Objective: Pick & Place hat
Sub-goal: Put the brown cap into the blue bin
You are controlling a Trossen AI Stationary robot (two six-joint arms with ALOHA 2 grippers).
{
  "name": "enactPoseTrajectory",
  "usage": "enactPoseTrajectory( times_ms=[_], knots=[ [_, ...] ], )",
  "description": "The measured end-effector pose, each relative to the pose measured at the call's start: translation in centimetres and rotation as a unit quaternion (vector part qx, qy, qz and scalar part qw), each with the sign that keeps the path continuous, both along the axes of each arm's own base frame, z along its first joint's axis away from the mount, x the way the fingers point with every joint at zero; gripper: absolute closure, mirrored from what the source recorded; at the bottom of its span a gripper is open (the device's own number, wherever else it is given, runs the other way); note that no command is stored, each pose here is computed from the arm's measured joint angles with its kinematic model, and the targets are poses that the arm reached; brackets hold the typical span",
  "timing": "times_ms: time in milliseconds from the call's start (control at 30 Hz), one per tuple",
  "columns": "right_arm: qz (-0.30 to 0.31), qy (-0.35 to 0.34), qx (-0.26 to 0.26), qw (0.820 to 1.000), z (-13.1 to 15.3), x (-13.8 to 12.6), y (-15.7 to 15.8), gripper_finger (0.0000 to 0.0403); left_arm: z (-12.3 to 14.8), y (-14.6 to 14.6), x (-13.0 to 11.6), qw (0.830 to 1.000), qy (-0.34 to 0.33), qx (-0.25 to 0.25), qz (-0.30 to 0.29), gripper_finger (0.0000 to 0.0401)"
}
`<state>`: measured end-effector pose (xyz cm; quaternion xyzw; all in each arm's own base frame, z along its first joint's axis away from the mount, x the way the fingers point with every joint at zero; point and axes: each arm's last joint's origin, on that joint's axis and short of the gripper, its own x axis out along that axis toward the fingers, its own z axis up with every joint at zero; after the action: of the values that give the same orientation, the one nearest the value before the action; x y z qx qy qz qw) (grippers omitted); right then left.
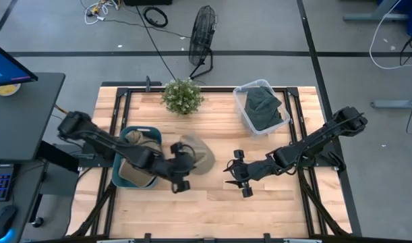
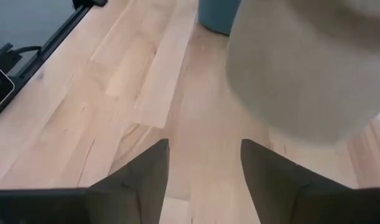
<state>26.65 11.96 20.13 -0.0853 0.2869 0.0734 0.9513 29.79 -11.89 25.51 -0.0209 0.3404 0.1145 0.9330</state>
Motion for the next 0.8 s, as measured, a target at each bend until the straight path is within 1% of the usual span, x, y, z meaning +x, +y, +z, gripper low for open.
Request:
enactPoseTrajectory(
  times_ms=[100,167,333,500,600,667,700,800],
  knots=[
    [-0.003,0.002,0.004,1.0,0.0,0.0,0.0,0.0202,2.0,-0.1,-2.0,1.0,-0.013,-0.01,0.0,0.0363],
    [-0.003,0.005,0.003,1.0,-0.1,0.0,0.0,0.0203,3.0,-0.1,-3.4,1.0,-0.01,-0.013,-0.007,0.0364],
    [-0.004,0.011,0.001,1.0,-0.2,-0.1,-0.1,0.0203,4.5,0.4,-7.2,0.999,0.036,0.002,-0.032,0.0377],
    [-0.004,0.014,-0.001,1.0,-0.2,-0.1,-0.1,0.0203,5.7,1.1,-10.8,0.994,0.083,0.009,-0.07,0.0367],
    [-0.004,0.014,-0.001,1.0,-0.2,-0.1,-0.1,0.0203,6.4,1.8,-12.4,0.992,0.091,0.022,-0.088,0.0367],
    [-0.004,0.014,-0.001,1.0,-0.2,-0.1,-0.1,0.0203,6.6,2.2,-13.3,0.988,0.109,0.03,-0.103,0.0372],
    [-0.004,0.014,-0.001,1.0,-0.2,-0.1,-0.1,0.0203,6.6,2.4,-13.7,0.986,0.121,0.025,-0.108,0.0375],
    [-0.004,0.015,-0.001,1.0,-0.2,-0.1,-0.1,0.0203,6.5,2.9,-14.9,0.979,0.17,-0.014,-0.11,0.0377]
  ],
)
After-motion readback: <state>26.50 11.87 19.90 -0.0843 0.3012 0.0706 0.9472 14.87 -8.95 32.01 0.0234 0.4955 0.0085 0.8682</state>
